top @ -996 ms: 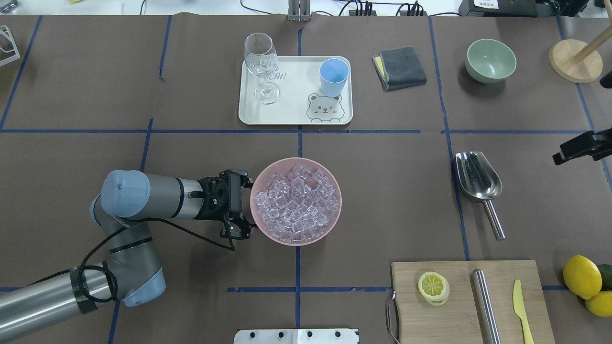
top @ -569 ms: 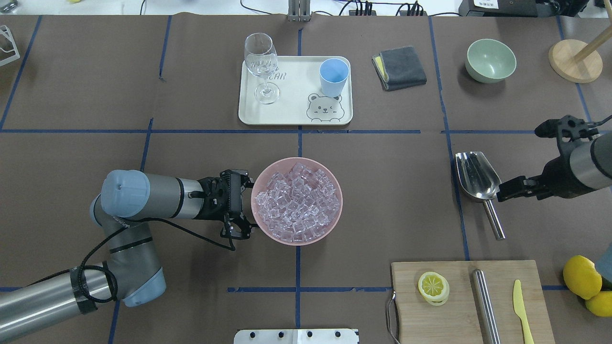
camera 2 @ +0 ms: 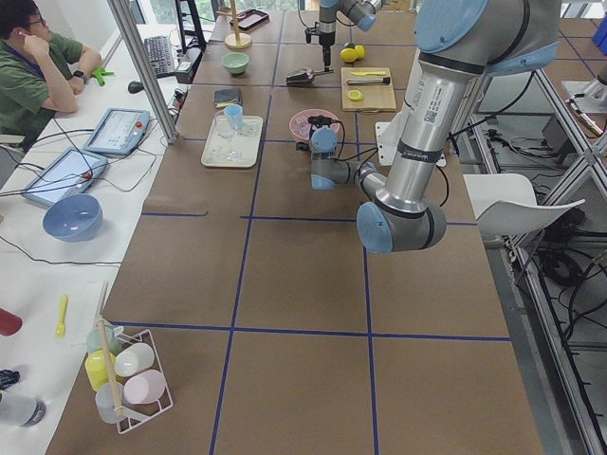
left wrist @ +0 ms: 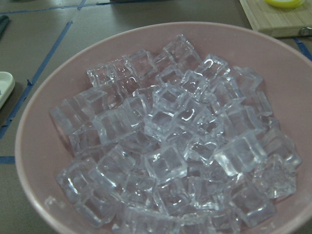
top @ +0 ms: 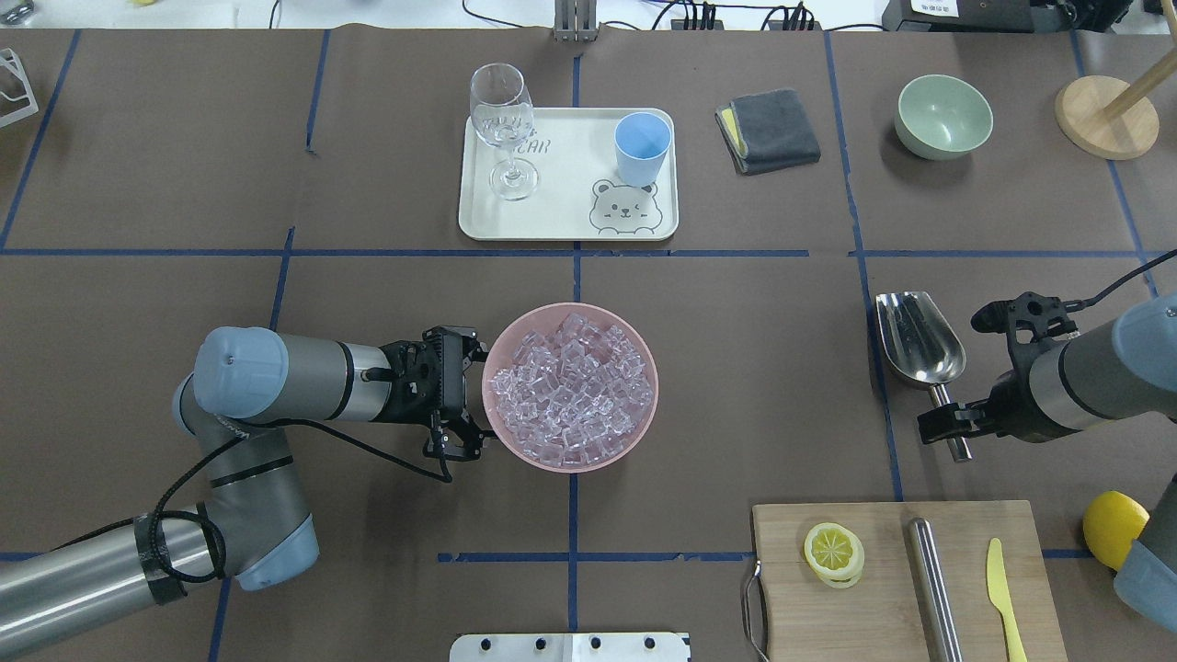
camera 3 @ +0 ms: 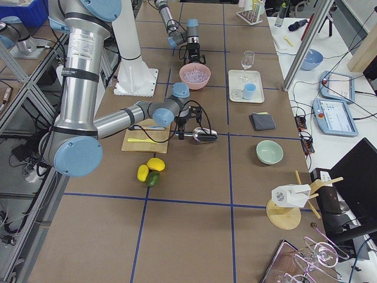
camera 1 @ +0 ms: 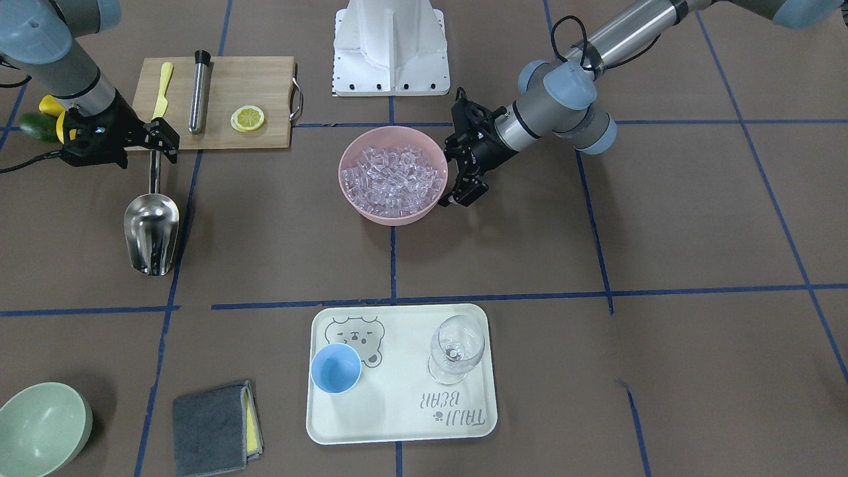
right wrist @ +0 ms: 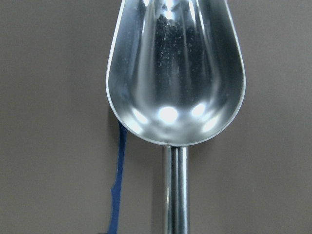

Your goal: Put ice in cup with scoop

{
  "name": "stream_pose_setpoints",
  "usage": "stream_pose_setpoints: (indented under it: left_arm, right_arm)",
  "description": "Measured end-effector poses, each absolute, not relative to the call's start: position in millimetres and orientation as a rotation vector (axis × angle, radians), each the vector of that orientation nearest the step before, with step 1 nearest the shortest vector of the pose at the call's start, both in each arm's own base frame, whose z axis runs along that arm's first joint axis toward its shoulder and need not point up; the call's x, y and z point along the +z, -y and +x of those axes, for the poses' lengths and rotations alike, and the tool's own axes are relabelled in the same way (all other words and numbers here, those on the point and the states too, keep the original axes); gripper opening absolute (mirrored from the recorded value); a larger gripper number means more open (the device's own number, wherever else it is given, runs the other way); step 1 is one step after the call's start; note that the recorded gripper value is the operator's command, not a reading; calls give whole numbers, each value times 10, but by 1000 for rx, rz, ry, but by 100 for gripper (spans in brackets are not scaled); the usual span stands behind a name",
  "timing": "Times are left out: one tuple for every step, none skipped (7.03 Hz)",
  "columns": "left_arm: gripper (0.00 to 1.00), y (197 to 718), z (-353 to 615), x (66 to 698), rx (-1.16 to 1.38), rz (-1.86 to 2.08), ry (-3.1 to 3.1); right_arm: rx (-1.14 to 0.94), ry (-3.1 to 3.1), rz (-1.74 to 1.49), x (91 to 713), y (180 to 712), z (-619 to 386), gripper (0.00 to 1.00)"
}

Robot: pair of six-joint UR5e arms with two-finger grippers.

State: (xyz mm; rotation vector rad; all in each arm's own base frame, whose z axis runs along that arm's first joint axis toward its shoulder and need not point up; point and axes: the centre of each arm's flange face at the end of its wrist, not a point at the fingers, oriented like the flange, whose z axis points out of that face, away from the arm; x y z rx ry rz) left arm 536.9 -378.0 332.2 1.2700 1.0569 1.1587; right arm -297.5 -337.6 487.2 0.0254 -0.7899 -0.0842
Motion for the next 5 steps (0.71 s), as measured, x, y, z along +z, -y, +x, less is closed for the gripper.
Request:
stream_pose_setpoints:
  left_arm:
    - [100,3780,5369,3323,1159,1270,-1057]
    - [100,3781,5369,3324,1159,1270,-1057]
    - [100,3780,5369,3324,1159,1271,-1057]
    - [100,3780,5369,3325,1159,1270,-1057]
    - [100,3779,5367,3327,1159,1270,-1058]
  right_arm:
    - [-95,782,17,4920,3340,-3034,67]
    - [-103,779,13,4939,3320,-3071,21]
    - [-107,779,12,4939,3316,-3088,0]
    - [-110,782,12,4929,3318,-3094,0]
    - [-114,785,13,4915,3322,-3096,0]
